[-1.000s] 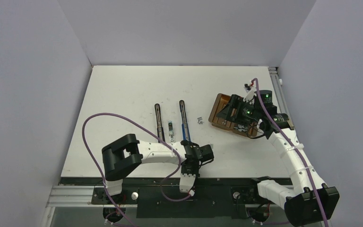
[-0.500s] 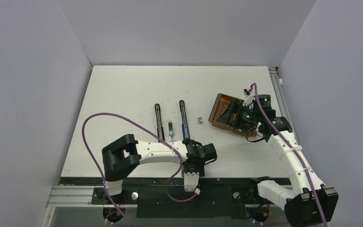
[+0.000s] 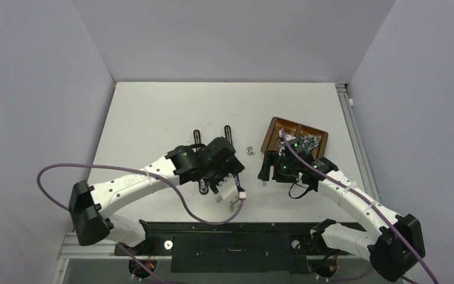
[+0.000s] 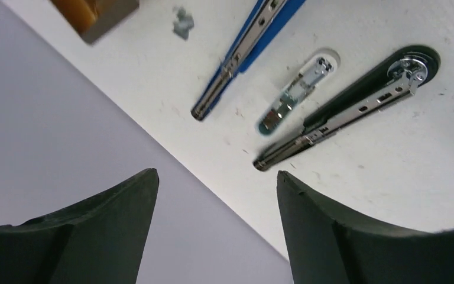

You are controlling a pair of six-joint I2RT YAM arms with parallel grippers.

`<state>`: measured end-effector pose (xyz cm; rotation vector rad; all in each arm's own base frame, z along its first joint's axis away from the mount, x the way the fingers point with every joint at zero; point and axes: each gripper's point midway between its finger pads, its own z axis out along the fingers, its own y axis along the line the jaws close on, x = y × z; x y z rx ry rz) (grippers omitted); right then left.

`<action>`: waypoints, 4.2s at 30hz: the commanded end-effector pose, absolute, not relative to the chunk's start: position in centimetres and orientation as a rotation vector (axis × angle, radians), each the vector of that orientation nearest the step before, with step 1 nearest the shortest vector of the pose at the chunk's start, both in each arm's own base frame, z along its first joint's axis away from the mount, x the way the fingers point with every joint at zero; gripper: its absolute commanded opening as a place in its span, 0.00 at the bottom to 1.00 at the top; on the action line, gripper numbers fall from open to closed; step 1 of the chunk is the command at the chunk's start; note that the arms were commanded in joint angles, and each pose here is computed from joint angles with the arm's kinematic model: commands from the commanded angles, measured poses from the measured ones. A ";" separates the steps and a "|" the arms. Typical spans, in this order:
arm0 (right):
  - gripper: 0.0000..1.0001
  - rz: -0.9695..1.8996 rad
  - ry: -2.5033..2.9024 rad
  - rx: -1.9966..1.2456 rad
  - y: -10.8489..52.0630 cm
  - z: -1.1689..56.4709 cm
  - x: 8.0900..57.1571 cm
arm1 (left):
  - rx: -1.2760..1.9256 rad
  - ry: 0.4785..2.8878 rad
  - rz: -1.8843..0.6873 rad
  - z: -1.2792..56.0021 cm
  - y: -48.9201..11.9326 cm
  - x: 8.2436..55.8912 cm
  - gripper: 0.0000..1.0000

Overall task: Load the staples into the stapler
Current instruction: Place the staple at the center of the board, then pick up the staple from the center of the board.

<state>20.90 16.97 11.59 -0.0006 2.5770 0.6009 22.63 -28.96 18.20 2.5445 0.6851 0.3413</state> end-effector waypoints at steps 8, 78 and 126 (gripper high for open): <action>0.69 0.292 2.551 -0.117 19.9 7.0 21.7 | 1.921 1.470 0.119 20.6 -20.0 24.9 0.96; 0.09 1.337 2.298 -0.314 26.8 21.0 21.3 | 1.575 0.477 0.253 26.7 -28.5 21.7 0.96; 0.10 2.138 1.821 -0.157 27.8 28.9 20.0 | 1.483 0.240 0.292 32.1 -32.0 21.2 0.34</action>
